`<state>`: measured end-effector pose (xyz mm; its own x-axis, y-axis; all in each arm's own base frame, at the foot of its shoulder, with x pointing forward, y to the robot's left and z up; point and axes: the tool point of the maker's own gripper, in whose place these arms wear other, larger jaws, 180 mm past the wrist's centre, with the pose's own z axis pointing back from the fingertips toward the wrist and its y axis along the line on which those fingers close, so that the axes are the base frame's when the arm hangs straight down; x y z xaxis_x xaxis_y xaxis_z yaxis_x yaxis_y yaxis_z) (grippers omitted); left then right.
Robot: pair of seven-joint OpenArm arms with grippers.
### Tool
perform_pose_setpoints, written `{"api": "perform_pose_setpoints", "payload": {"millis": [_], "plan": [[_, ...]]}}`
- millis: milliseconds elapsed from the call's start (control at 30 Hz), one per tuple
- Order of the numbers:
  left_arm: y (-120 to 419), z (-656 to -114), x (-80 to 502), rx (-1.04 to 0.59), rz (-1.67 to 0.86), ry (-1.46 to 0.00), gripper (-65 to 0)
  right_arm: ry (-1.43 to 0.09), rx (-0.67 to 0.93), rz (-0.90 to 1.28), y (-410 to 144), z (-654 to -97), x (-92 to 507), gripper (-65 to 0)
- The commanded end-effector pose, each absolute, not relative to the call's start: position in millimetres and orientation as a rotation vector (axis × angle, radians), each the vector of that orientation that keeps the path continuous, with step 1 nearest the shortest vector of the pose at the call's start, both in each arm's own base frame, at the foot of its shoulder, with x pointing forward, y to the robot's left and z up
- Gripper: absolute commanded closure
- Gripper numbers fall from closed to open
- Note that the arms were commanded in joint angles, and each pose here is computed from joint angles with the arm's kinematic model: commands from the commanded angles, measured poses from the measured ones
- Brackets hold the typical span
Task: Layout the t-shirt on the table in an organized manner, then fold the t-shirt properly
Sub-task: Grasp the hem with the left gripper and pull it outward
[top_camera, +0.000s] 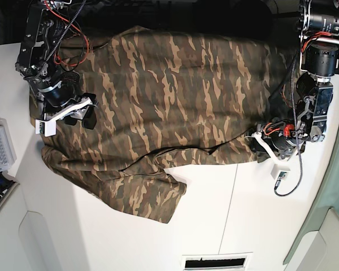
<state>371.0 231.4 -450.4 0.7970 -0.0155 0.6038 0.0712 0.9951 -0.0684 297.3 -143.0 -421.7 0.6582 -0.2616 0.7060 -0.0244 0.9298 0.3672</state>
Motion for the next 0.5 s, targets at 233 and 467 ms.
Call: {"api": "perform_pose_setpoints", "payload": {"millis": [233, 467], "plan": [[260, -437, 389, 0.035, 0.02, -0.704, 0.0, -0.861, 0.379, -0.161, -144, -427, 300, -33.4], [280, -389, 427, 0.073, 0.015, -0.811, 0.0, -0.815, 0.389, -0.188, -142, -447, 292, -33.4]]}}
